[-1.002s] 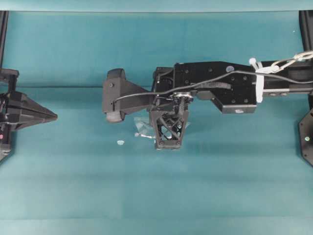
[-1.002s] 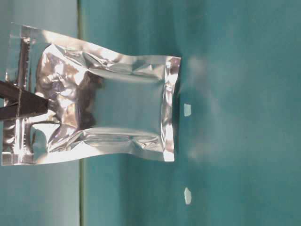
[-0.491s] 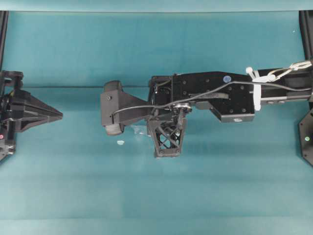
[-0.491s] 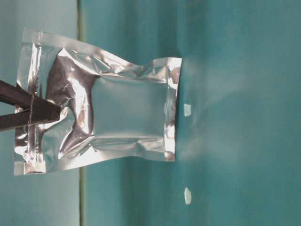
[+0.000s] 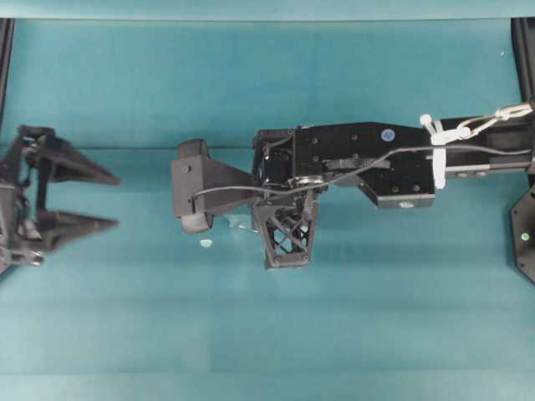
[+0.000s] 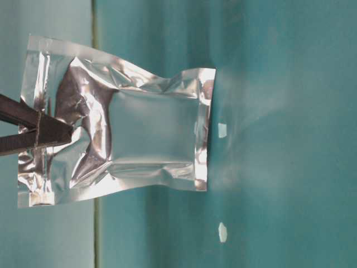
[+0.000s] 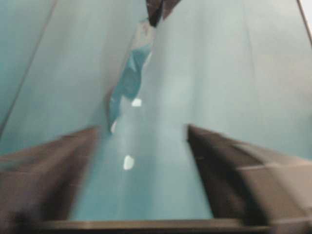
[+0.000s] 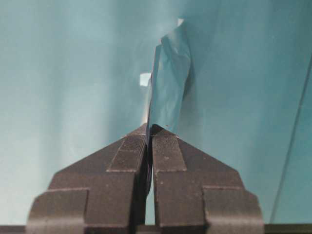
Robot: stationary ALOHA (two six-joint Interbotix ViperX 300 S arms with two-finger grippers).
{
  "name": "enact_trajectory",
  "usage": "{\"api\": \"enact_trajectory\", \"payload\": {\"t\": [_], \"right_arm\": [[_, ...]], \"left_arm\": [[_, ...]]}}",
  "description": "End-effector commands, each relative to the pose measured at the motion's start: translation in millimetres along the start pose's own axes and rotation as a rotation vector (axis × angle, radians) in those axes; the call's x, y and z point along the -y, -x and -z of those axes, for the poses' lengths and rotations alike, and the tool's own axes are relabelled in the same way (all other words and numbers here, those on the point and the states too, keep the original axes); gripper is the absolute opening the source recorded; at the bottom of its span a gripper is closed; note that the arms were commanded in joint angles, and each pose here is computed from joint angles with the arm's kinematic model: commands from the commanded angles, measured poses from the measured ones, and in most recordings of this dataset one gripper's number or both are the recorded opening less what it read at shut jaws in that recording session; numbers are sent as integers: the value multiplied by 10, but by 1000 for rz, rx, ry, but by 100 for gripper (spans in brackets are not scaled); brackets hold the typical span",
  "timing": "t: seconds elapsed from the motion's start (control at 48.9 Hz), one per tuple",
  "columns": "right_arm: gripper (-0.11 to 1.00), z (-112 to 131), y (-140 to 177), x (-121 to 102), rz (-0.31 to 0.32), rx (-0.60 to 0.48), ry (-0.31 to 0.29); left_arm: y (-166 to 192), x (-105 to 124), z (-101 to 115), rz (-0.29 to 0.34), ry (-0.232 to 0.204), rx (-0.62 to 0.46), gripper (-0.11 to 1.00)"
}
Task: Hand over the silver zip bag and make it stand upright.
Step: 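Move the left gripper rightward to the bag's lower edge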
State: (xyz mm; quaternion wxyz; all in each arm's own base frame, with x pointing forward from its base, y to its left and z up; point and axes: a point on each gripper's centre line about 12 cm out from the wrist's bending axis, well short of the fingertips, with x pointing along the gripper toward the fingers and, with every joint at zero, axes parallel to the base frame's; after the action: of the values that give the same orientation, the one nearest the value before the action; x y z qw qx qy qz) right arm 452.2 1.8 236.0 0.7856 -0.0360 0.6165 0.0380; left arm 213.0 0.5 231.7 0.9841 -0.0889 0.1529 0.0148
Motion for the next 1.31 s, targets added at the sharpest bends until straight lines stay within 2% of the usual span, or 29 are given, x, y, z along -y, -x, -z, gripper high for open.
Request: {"api": "enact_trajectory", "payload": {"t": [0.0, 0.041, 0.245, 0.348, 0.532, 0.859, 1.289], "right_arm": [[2, -21, 60, -11, 3, 20, 16], [2, -17, 55, -11, 3, 18, 16], [2, -5, 51, -12, 3, 21, 14], [2, 0, 41, -6, 4, 30, 11], [2, 15, 30, -7, 5, 30, 10], [2, 6, 33, -6, 6, 41, 13], [2, 3, 28, -6, 7, 50, 13]], "left_arm": [[-114, -4, 50, 3, -6, -4, 90], [-172, -11, 98, 2, -6, -11, 88], [-536, -46, 294, 1, -6, -30, 95], [-733, -65, 410, -1, -7, -53, 95], [-1100, -170, 642, -30, -11, -118, 95], [-1678, -216, 618, -32, -84, -96, 95], [-2062, -239, 639, -34, -84, -95, 96]]}}
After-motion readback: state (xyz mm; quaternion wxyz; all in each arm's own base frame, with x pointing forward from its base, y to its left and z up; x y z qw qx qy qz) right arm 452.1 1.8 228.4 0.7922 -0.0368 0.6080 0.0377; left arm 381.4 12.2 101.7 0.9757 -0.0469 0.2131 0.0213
